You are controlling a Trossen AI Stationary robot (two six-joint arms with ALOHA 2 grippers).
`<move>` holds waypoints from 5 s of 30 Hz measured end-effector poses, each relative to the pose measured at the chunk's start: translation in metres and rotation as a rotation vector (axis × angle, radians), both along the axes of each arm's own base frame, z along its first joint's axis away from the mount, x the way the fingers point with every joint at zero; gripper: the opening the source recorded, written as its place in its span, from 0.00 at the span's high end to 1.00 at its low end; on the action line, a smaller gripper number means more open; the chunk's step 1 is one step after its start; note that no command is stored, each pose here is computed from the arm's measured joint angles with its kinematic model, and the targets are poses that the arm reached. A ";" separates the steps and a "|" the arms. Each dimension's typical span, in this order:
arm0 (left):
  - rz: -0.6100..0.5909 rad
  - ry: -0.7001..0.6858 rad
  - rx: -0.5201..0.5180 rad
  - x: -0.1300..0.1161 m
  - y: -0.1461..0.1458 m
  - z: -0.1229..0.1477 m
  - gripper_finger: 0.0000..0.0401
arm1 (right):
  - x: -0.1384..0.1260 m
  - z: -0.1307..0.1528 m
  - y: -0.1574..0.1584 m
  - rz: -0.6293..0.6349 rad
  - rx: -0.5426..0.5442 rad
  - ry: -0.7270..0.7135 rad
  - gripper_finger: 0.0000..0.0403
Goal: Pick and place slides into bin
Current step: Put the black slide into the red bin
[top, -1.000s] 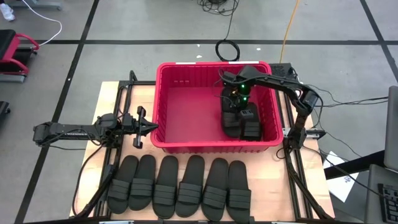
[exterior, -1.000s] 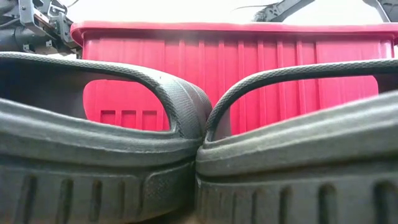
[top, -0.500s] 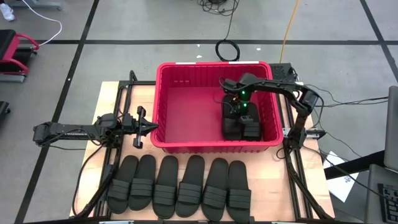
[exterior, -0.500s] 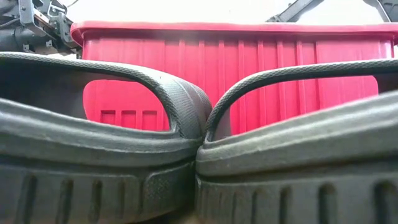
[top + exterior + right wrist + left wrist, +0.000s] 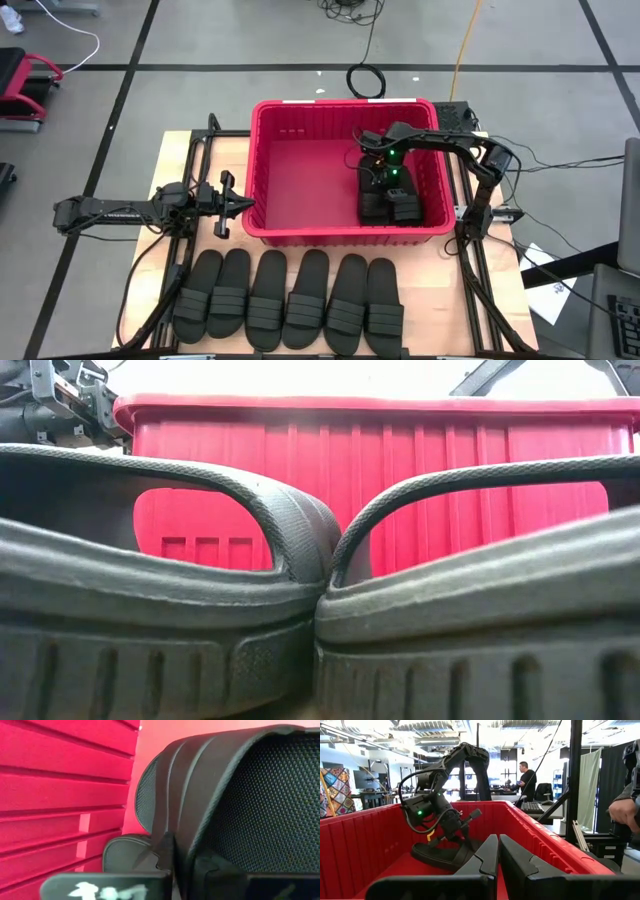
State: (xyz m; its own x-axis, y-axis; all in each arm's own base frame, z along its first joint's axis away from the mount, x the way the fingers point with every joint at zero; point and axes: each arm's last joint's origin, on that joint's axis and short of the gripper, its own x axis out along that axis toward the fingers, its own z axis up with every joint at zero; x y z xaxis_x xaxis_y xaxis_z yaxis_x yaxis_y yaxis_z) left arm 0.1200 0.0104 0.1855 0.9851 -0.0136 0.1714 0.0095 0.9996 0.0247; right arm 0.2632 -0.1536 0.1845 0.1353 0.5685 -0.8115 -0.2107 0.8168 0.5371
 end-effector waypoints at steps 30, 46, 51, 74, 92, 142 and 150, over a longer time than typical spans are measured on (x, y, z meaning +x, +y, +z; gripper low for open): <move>0.000 0.000 0.000 0.000 0.000 0.000 0.95 | 0.000 0.061 -0.007 -0.198 -0.393 -0.177 0.63; 0.007 -0.057 0.002 -0.001 0.000 0.005 0.95 | -0.026 0.110 0.007 -0.367 -0.485 -0.260 0.98; 0.005 -0.088 -0.004 -0.002 0.000 0.008 0.95 | -0.036 0.116 0.012 -0.403 -0.547 -0.194 1.00; 0.062 -0.239 -0.075 -0.007 0.002 0.022 0.95 | -0.049 0.126 -0.013 -0.580 -0.674 -0.229 1.00; 0.022 -0.332 -0.212 -0.010 0.002 0.029 0.95 | -0.057 0.157 0.004 -0.537 -0.456 -0.541 1.00; -0.143 -0.624 -0.323 -0.028 -0.002 0.057 0.95 | -0.131 0.172 0.060 -0.767 -0.129 -1.100 1.00; -0.080 -0.638 -0.249 -0.028 -0.001 0.057 0.95 | -0.143 0.180 0.074 -0.720 -0.105 -1.150 1.00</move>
State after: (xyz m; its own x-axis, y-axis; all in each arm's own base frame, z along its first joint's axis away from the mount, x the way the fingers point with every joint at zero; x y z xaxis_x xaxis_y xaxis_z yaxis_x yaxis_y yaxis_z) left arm 0.0919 0.0095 0.2427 0.6880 0.0331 0.7249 0.1435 0.9730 -0.1807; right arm 0.1199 -0.0797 0.3643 0.9968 0.0279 -0.0746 -0.0062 0.9607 0.2774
